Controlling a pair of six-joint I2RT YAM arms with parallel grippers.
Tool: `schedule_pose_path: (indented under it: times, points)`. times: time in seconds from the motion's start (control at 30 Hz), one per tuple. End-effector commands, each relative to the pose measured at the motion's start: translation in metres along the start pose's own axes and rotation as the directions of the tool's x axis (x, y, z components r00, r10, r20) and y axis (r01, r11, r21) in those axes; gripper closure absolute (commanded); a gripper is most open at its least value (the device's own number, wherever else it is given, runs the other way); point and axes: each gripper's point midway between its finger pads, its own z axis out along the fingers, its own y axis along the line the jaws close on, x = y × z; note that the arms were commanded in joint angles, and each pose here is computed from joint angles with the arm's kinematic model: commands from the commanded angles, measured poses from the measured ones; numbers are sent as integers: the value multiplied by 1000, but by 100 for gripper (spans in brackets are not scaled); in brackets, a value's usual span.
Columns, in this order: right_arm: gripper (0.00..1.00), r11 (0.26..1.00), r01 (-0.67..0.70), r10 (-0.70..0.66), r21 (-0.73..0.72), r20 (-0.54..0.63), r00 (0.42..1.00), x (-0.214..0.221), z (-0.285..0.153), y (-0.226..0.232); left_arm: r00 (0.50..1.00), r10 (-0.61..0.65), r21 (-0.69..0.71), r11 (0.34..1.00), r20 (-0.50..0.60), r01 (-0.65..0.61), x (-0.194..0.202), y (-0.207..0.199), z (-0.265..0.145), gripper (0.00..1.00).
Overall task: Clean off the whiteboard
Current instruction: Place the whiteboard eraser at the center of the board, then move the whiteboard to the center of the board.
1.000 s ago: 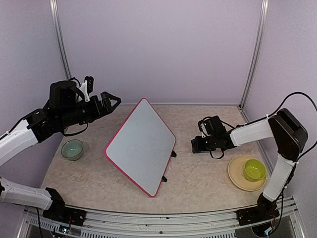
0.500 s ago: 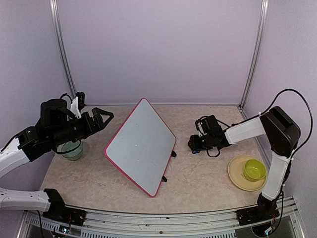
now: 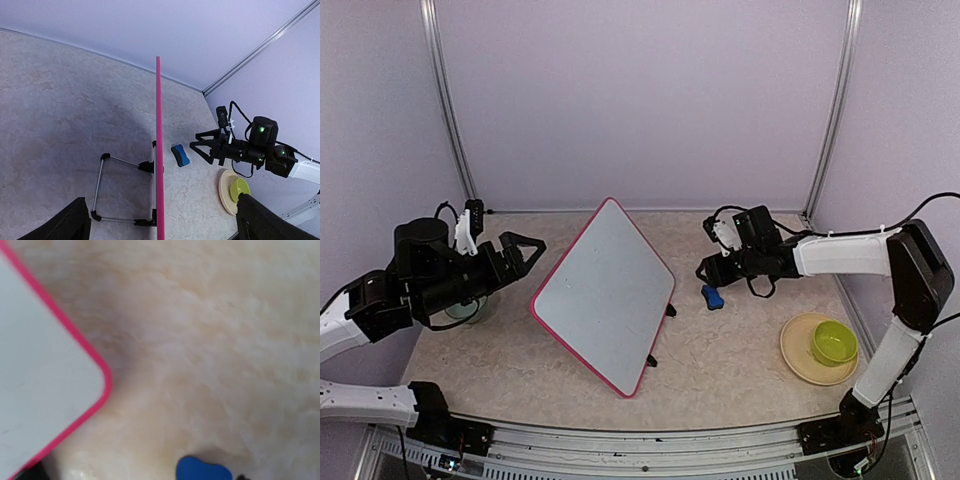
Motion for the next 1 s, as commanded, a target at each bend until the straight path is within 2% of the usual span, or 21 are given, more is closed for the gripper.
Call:
schedule_pose_path:
  times: [0.0, 0.2, 0.43, 0.57, 0.73, 0.97]
  points:
    - [36, 970, 198, -204, -139, -33, 978, 12, -10, 30, 1000, -12, -53, 999, 11, 13, 6, 14, -7, 1]
    - [36, 909, 337, -368, -246, -93, 925, 48, 6, 65, 999, -34, -61, 998, 27, 35, 5, 21, -19, 1]
    - [37, 884, 394, -441, -251, -171, 881, 83, 33, 81, 998, -55, -59, 997, 39, 58, 6, 29, -29, 1]
    - [38, 897, 387, -427, -215, -190, 884, 89, 46, 75, 997, -64, -53, 996, 42, 67, 8, 31, -31, 1]
    - [41, 908, 372, -399, -193, -127, 908, 78, 54, 77, 997, -72, -51, 996, 37, 74, 10, 31, -30, 1]
    - [51, 901, 371, -395, -226, -69, 916, 70, 64, 88, 996, -84, -45, 995, 39, 86, 10, 32, -33, 1]
